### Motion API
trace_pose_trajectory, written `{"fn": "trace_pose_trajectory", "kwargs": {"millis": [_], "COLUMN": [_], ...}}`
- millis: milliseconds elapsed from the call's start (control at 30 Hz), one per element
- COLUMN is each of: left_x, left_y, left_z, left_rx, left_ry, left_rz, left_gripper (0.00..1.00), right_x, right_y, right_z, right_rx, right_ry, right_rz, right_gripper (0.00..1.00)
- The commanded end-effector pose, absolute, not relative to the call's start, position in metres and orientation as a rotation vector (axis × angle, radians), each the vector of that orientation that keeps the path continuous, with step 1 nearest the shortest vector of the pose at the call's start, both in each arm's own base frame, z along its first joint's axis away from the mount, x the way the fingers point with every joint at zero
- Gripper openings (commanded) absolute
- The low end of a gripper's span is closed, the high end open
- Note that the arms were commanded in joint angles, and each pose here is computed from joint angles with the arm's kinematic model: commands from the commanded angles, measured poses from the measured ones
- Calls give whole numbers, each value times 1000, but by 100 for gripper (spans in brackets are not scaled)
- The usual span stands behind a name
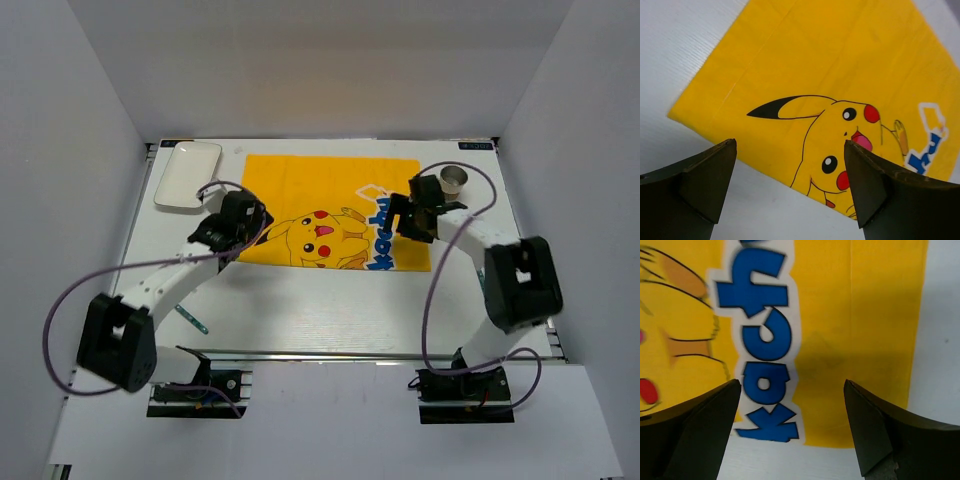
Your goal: Set the dinner table for one person
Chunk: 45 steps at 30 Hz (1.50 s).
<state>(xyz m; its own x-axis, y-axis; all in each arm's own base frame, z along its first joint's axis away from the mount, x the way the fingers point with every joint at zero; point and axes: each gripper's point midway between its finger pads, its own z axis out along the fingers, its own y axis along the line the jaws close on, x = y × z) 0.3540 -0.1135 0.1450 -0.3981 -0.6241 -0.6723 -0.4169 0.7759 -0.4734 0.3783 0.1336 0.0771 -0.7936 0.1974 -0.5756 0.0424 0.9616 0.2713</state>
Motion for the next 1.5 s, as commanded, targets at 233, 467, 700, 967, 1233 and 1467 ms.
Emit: {"fn": "trace_pose_trajectory", "kwargs": {"millis": [233,467,700,967,1233,1467], "left_x": [373,371,379,379,372,368], "left_y": [-135,-132,-127,-124,-114,-97], "left_z": [90,82,102,147,186,184], "left_rx": [-716,-739,-712,-718,-731,-829], "left_ry": [2307,2332,2301,2244,2164,2141], "left_rz": [-153,-141,-105,-131,-166,-114], "left_gripper": [98,98,98,98,98,98], "right_x": [378,411,410,394,392,428], "right_y": [115,115,129,133,136,159], "right_z": [8,-8,11,13,14,83], "right_rx": [183,127,193,254,267,167], "right_ry": [2727,2791,2736,2714,2715,2552], "right_rz": [-75,-221,-96,-7,29,183], "right_gripper": [89,89,89,89,89,89]}}
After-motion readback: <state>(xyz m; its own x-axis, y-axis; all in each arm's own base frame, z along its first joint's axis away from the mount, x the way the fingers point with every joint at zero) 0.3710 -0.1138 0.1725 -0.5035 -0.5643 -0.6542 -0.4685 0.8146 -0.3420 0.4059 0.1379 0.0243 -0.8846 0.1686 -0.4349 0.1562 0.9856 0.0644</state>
